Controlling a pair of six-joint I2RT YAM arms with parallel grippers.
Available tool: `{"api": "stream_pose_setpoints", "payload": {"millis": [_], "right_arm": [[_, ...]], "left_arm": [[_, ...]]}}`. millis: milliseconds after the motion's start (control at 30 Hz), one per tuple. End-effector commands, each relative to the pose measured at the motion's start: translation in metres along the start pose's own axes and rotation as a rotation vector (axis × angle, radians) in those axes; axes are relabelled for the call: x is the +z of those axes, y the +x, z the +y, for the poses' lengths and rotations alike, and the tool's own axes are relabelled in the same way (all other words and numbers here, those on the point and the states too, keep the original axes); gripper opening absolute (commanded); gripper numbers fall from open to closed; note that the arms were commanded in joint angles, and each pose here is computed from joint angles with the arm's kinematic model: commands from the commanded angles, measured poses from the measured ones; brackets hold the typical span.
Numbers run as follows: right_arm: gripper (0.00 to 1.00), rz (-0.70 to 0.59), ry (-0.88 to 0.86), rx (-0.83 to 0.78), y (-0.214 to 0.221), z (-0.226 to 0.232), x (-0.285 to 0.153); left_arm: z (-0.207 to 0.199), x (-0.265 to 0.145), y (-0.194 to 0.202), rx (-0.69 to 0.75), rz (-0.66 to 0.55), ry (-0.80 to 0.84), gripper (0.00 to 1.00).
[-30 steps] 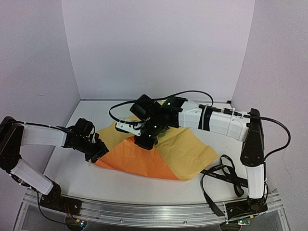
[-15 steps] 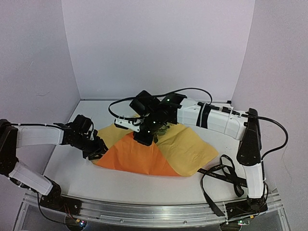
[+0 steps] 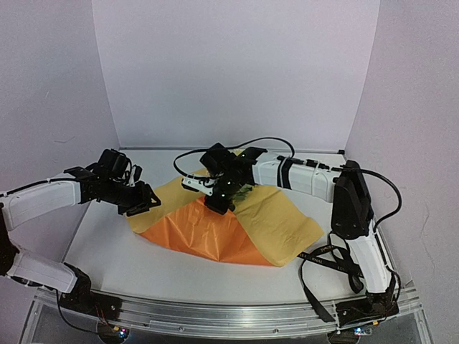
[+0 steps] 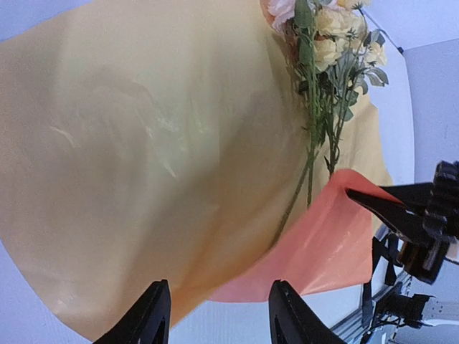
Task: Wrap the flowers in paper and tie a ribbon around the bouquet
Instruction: Fold the bottom corner of the flattened wrapping paper at the center of the board.
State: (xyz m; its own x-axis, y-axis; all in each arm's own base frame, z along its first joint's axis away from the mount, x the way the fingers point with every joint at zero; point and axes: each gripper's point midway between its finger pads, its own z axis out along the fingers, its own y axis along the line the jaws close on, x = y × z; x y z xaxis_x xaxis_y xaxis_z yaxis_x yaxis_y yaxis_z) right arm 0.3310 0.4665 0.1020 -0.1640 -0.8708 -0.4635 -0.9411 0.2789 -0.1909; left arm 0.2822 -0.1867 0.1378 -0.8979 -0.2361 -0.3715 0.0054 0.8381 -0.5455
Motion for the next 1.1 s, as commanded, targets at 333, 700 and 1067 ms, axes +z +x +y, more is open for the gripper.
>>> {"api": "stream_pose_setpoints", "payload": {"millis": [333,700,1067], "right_arm": [[0.00,-0.096,0.120,0.006,-0.012,-0.051,0.047],[0.00,-0.106,0.096,0.017,-0.009,-0.050,0.053],[0.00,-0.146,0.065,0.035,-0.014,-0.044,0.032]], "left_arm": [[-0.037,0.061,0.044,0.138,0.174,0.092,0.34],[0.022,0.105,0.033,-0.045,0.178,-0.033,0.34],[-0.022,0.036,-0.021,0.021,-0.032,0.089,0.44]]}}
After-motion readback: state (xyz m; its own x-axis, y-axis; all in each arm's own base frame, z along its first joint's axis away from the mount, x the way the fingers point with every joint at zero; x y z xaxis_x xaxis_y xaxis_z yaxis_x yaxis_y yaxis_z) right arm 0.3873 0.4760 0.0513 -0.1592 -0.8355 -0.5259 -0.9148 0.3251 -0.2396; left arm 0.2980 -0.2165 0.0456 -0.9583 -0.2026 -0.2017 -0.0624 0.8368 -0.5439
